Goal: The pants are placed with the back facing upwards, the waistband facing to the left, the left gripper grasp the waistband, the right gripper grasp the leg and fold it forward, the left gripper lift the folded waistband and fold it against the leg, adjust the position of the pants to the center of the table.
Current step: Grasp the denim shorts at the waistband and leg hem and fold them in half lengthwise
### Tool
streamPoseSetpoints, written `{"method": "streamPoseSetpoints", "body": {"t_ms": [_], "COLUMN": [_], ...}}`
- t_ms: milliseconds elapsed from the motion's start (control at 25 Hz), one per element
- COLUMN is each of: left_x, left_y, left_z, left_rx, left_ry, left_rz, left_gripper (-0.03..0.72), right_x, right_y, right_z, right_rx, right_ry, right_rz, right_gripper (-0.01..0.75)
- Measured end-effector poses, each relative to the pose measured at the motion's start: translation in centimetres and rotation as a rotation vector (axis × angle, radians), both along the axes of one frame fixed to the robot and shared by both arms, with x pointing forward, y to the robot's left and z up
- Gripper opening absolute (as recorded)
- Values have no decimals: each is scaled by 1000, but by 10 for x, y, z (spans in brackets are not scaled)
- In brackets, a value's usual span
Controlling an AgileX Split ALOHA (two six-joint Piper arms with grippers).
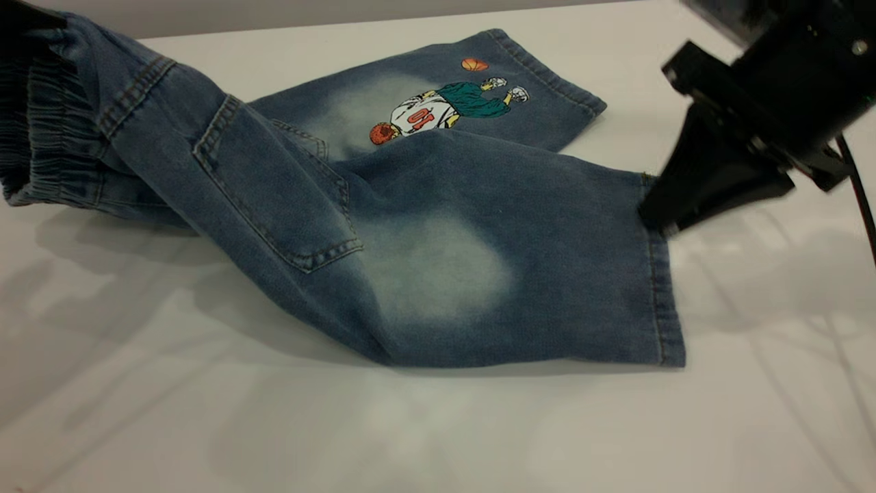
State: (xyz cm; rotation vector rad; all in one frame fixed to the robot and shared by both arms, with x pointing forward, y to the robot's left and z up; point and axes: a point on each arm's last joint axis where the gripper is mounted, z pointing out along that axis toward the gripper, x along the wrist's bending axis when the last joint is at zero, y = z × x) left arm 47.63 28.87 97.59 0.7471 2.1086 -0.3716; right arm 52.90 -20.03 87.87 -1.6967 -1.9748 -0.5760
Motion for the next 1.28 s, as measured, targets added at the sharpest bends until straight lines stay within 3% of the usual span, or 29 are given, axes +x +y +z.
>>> {"method": "streamPoseSetpoints", "body": {"t_ms": [240, 600, 1280], "left_x": [0, 1, 1], "left_y": [1, 2, 1], "left_z": [0, -1, 0], "left_rx": [8, 29, 27], "left_ry": [-2, -14, -14], "left_rz": [5, -1, -4], "left_gripper": [89, 89, 89], "right_x": [-22, -24, -18], "right_y": [-5, 3, 3], "right_z": [-31, -49, -70], "right_rx": [-101, -48, -65], "right_ry": [145, 141, 166], "right_rz": [64, 81, 23], "right_gripper": [150, 348, 368]}}
